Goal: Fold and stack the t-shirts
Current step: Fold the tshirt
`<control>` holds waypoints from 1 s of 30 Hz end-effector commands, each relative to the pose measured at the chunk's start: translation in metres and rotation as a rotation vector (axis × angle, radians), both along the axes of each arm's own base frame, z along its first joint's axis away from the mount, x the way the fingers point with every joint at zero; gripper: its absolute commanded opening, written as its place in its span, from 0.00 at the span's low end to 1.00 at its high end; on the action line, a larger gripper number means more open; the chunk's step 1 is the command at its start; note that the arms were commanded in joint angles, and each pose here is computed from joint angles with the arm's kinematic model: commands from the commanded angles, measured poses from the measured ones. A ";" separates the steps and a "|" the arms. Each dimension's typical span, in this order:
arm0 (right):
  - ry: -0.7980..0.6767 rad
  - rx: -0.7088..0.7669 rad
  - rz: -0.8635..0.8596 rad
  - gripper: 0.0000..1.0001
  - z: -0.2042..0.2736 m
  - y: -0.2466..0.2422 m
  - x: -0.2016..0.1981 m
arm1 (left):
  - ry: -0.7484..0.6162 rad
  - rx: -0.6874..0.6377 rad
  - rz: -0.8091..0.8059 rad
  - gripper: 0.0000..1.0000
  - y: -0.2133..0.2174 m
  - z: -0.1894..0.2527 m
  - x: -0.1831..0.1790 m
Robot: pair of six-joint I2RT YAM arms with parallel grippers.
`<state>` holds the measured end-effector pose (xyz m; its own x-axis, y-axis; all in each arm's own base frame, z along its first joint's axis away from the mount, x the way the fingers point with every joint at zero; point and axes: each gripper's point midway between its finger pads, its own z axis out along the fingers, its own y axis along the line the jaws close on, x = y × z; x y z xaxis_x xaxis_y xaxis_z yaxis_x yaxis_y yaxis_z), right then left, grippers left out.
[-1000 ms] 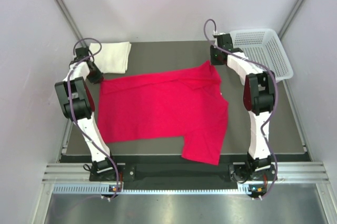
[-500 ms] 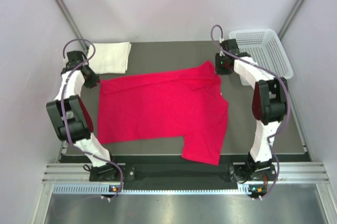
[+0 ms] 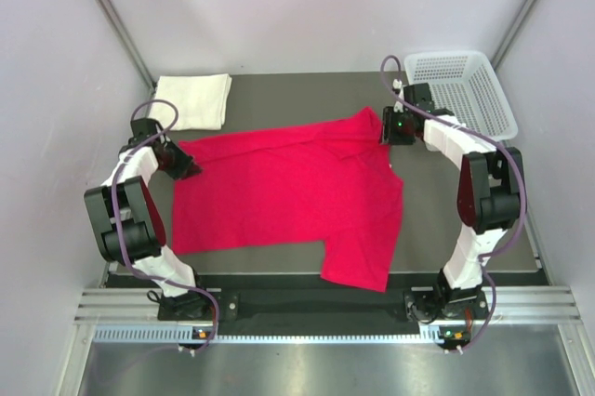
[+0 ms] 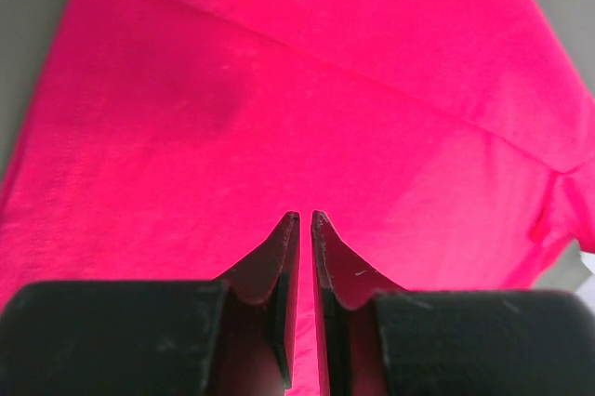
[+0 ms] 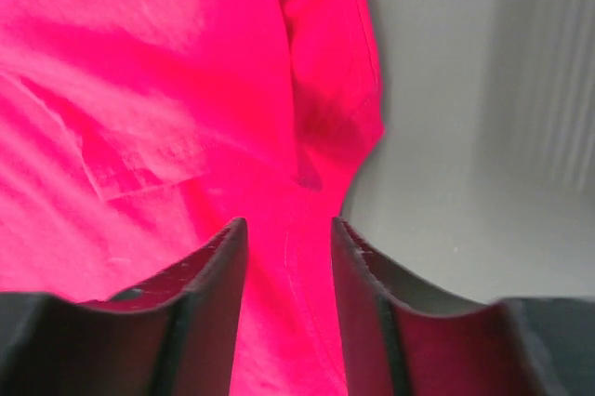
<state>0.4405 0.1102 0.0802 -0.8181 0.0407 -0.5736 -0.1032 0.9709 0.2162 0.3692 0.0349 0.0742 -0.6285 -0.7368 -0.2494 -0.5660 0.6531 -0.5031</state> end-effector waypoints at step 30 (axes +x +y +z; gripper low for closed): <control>-0.055 0.015 0.133 0.38 -0.022 0.011 0.032 | -0.086 -0.241 0.172 0.29 0.012 0.006 0.037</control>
